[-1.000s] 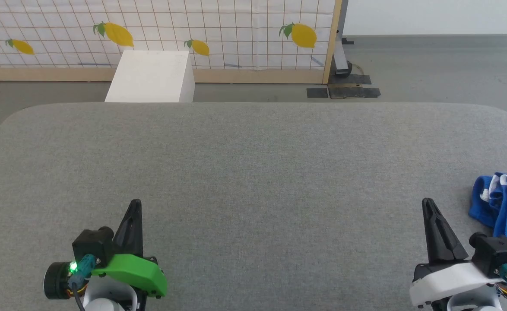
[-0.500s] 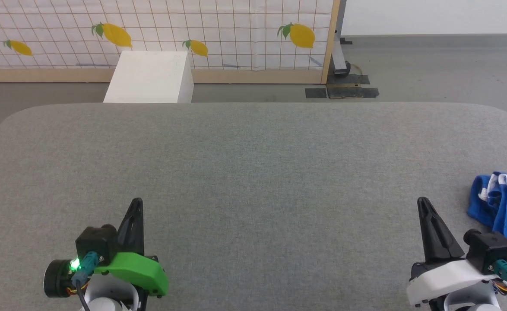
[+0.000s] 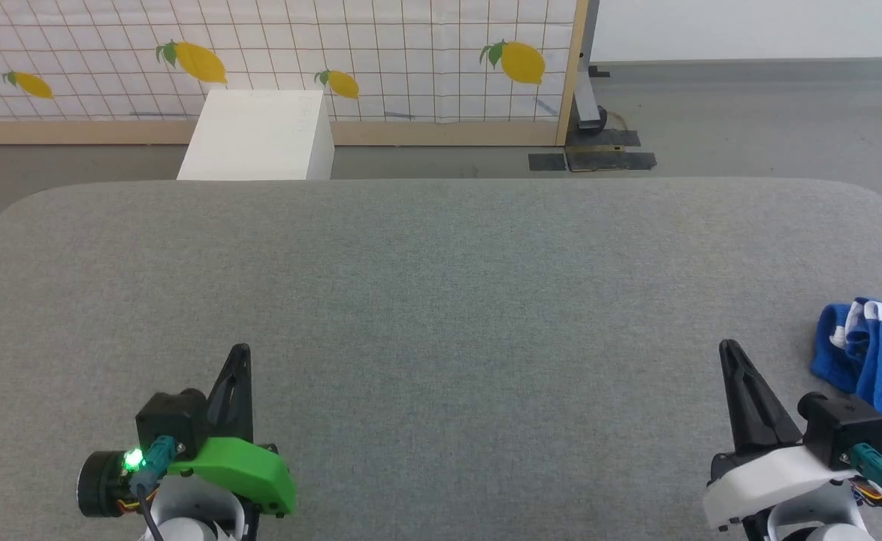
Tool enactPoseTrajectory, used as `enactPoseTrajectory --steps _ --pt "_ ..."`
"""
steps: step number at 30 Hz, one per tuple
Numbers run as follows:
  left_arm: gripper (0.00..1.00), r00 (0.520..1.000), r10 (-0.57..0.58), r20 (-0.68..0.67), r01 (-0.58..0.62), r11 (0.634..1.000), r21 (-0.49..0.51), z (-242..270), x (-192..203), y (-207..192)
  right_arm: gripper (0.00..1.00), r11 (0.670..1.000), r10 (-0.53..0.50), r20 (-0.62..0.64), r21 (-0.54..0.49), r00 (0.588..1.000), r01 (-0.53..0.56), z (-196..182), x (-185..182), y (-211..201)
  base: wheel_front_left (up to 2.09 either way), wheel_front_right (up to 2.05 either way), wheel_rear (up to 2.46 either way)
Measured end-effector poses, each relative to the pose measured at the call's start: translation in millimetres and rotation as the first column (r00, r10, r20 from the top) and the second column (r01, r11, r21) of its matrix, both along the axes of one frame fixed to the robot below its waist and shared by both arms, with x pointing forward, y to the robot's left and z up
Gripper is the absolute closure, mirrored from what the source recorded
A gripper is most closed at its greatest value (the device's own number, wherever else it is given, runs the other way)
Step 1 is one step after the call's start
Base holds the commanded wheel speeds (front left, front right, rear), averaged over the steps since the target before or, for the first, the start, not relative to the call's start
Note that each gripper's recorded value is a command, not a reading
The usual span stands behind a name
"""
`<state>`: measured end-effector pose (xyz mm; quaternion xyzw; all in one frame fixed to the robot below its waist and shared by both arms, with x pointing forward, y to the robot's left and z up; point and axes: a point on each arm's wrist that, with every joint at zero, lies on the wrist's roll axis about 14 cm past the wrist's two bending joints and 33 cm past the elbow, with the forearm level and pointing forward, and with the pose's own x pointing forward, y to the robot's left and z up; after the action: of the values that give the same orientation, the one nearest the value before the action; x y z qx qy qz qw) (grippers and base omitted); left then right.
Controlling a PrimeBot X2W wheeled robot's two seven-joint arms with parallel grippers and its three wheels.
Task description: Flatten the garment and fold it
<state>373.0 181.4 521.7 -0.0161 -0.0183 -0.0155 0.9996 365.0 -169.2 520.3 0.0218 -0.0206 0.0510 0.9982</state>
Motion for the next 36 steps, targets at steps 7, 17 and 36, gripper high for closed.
enactPoseTrajectory --steps 7,17,36 --pt "1.0 1.0 0.001 -0.005 -0.001 1.0 0.021 0.3 0.1 -0.8 1.0 1.0 0.004 -0.011 -0.015 1.0 -0.004 -0.9 -0.1 1.2 0.0 0.0 0.0" --pt "1.0 1.0 0.005 -0.009 -0.004 0.999 0.033 2.9 0.9 -1.2 1.0 1.0 0.008 -0.024 -0.027 1.0 -0.009 -1.4 0.4 2.6 0.0 0.0 0.0" --pt "1.0 1.0 0.009 -0.014 -0.008 0.998 0.059 7.6 2.3 -4.5 1.0 0.998 0.019 -0.038 -0.058 0.999 -0.021 0.7 2.5 6.4 0.0 0.0 0.0"
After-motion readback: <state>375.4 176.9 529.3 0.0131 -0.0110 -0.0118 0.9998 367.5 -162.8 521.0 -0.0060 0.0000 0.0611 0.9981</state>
